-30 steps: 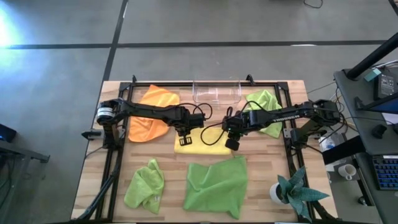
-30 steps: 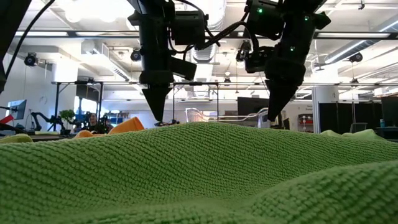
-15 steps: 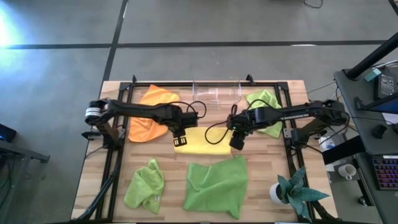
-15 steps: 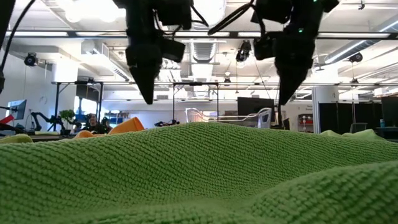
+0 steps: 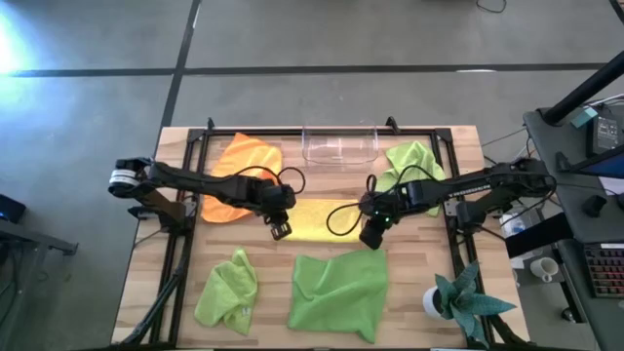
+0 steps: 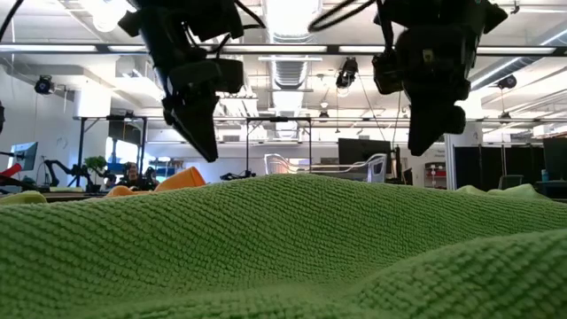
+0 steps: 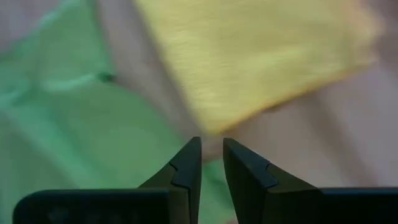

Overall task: Fold microfiber towels
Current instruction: Adjust the yellow microfiber cloth, then fold the yellow microfiber cloth

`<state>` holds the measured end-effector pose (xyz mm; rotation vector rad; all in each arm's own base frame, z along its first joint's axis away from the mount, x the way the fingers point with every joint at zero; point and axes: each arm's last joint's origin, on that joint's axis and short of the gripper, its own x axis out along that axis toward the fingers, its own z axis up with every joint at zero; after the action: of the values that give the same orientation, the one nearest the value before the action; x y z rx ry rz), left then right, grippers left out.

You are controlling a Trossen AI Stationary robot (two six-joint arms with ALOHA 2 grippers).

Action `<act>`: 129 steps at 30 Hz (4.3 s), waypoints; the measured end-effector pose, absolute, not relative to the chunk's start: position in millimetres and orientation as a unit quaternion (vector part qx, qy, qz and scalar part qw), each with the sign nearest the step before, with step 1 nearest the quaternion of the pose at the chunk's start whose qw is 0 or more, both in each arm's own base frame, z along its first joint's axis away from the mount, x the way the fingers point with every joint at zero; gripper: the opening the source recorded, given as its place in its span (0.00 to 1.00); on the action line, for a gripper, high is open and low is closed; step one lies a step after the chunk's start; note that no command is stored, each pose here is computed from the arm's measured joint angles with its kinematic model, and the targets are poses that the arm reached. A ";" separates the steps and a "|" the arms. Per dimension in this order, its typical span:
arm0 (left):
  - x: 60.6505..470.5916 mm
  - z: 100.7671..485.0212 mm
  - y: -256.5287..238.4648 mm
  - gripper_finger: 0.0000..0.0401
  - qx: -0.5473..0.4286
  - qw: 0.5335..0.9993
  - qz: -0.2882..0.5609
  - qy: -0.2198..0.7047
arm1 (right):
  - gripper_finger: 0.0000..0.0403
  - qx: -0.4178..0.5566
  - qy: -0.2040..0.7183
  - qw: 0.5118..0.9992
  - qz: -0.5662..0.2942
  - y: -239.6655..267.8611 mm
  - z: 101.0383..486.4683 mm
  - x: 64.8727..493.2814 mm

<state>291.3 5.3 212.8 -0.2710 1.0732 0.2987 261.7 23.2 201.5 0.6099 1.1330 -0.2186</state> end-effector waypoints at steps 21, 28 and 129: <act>286.9 201.9 -1.4 0.25 -0.122 0.835 0.128 0.521 | 0.14 0.312 0.573 0.750 -0.105 86.9 147.3 292.4; 285.7 201.0 -1.4 0.25 -0.120 0.835 0.126 0.523 | 0.14 0.305 0.594 0.736 -0.111 107.1 131.1 306.4; 272.4 159.5 -1.4 0.25 -0.173 0.838 0.148 0.495 | 0.14 0.329 0.505 0.768 -0.214 18.4 128.3 279.4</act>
<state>272.4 -1.4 159.5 -0.3665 1.0471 0.3137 279.4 18.4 128.3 0.7139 1.0969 -0.4652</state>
